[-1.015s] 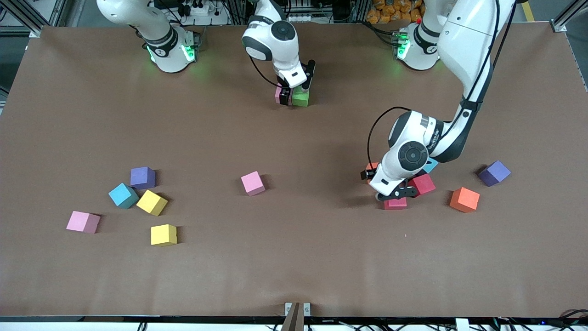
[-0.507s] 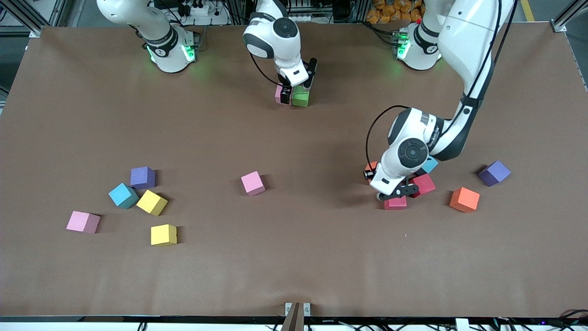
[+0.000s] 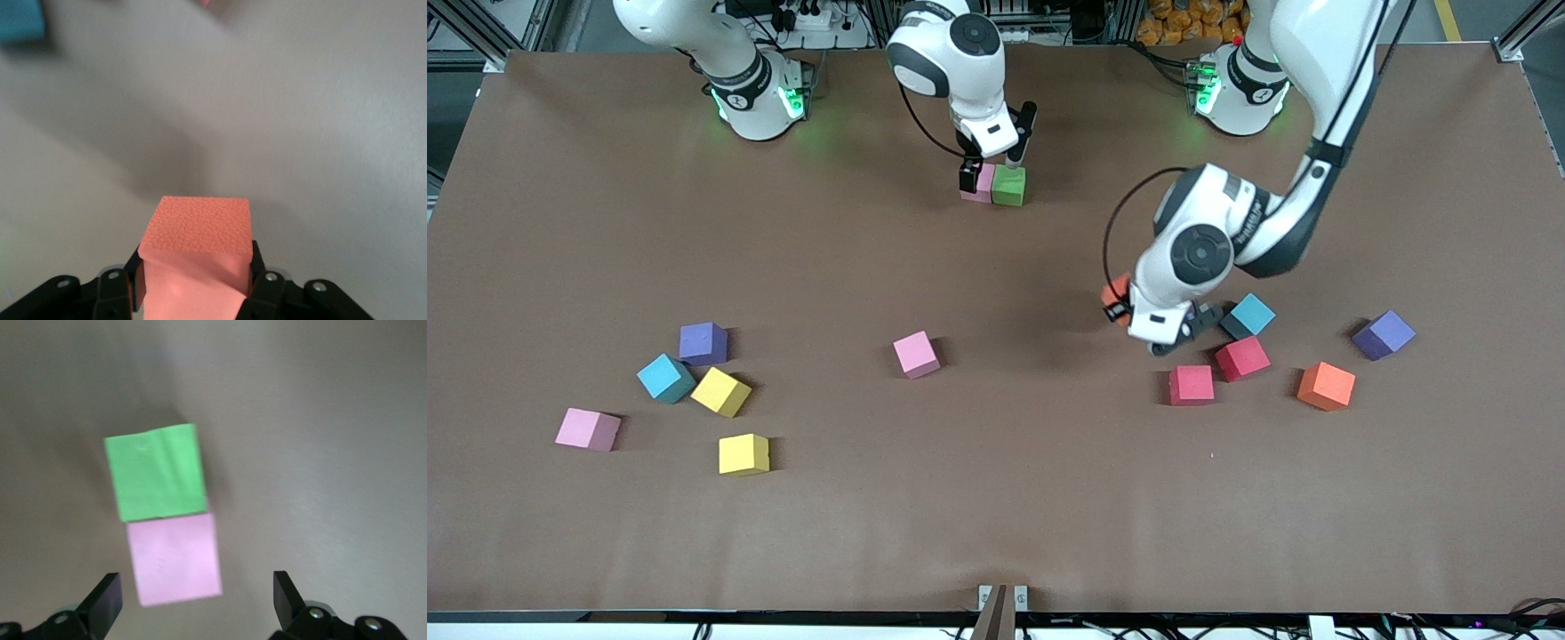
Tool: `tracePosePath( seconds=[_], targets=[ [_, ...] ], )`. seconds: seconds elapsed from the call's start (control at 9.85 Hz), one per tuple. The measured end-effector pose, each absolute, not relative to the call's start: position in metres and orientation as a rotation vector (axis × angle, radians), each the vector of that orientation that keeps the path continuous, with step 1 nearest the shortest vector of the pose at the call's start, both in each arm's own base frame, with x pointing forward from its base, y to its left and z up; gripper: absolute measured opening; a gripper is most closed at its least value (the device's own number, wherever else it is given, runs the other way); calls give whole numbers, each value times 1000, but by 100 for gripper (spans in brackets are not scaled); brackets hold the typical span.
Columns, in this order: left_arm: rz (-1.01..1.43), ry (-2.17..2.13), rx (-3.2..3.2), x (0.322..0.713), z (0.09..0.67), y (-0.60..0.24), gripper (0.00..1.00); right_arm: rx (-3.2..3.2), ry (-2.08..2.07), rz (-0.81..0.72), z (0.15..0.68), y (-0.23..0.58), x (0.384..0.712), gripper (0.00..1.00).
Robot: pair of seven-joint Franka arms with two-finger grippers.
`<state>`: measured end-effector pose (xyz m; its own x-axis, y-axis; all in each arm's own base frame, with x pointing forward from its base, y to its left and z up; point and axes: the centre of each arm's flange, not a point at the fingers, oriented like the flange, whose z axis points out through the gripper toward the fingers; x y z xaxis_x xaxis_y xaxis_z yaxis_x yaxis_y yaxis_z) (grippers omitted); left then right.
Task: Form number 2 with 11 blocks
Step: 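Carry the orange cube with the left gripper while the right gripper grasps pink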
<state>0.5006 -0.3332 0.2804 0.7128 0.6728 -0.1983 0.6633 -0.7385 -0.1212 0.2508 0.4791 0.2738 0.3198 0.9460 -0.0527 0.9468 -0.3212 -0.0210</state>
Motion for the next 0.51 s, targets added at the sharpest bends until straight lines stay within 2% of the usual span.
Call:
tracePosePath(
  seconds=[0.3,0.51],
  targets=[
    [415,-1464,-2616,414,275,-410,56,2673,1605,-120,324,435,336,100],
    [431,-1628,-2531,378,260,-429,56,2752,1488,-83,346,397,387,100]
  ],
)
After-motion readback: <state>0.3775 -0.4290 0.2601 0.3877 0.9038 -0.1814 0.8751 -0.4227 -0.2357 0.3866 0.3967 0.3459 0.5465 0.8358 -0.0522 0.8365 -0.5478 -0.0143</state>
